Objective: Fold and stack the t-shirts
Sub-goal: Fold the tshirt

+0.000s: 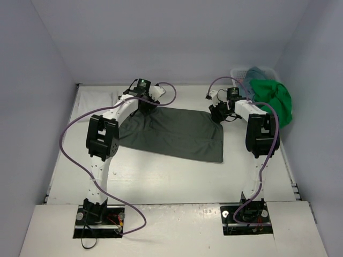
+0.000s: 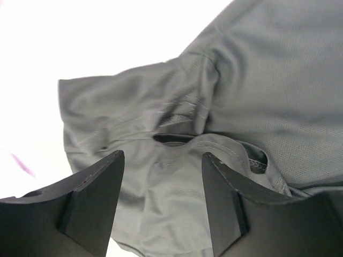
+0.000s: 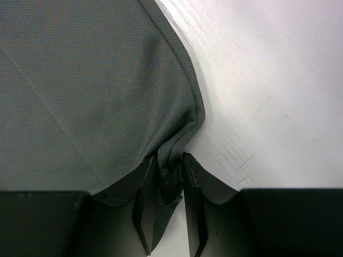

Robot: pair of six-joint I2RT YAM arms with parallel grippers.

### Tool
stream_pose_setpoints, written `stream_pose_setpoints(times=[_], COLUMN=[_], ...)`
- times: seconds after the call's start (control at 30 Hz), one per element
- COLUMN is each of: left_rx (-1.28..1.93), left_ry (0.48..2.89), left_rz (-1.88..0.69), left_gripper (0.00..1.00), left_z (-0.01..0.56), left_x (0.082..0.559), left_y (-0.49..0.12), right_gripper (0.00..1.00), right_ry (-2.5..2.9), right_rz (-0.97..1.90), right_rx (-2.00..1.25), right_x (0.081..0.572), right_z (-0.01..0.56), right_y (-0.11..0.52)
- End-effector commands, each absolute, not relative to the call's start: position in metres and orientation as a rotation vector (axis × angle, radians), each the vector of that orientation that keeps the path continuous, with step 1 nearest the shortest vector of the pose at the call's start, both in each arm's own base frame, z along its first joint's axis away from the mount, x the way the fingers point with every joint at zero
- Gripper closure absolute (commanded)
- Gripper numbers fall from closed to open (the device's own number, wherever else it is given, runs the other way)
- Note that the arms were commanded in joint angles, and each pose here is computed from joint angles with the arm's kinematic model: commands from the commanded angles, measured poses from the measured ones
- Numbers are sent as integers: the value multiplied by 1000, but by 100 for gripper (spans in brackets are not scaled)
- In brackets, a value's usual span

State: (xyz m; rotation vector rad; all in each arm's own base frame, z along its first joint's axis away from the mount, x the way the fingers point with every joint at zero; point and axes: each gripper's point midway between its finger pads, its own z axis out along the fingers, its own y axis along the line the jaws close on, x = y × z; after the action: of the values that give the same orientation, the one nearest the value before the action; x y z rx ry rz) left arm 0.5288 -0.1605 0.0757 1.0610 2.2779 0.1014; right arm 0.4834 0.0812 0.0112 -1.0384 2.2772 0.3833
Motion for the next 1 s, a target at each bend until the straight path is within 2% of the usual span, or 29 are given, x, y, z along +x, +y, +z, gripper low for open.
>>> stream_pose_setpoints(times=[0.0, 0.17, 0.27, 0.97], left_rx=[922, 913, 891, 952], left_ry=[2081, 2068, 2043, 2153], left_rz=[111, 106, 134, 61], left_gripper=[45, 44, 44, 50], left_z=[167, 169, 169, 117], left_x=[549, 554, 568, 579], left_y=[-165, -167, -166, -176], right_gripper=[78, 79, 84, 84], right_ry=[2306, 2303, 2302, 2296], right_rz=[418, 418, 424, 422], right_rx=[-1069, -1072, -1073, -1069], right_x=[467, 468, 468, 469], right_z=[8, 7, 7, 10], right_y=[89, 91, 95, 97])
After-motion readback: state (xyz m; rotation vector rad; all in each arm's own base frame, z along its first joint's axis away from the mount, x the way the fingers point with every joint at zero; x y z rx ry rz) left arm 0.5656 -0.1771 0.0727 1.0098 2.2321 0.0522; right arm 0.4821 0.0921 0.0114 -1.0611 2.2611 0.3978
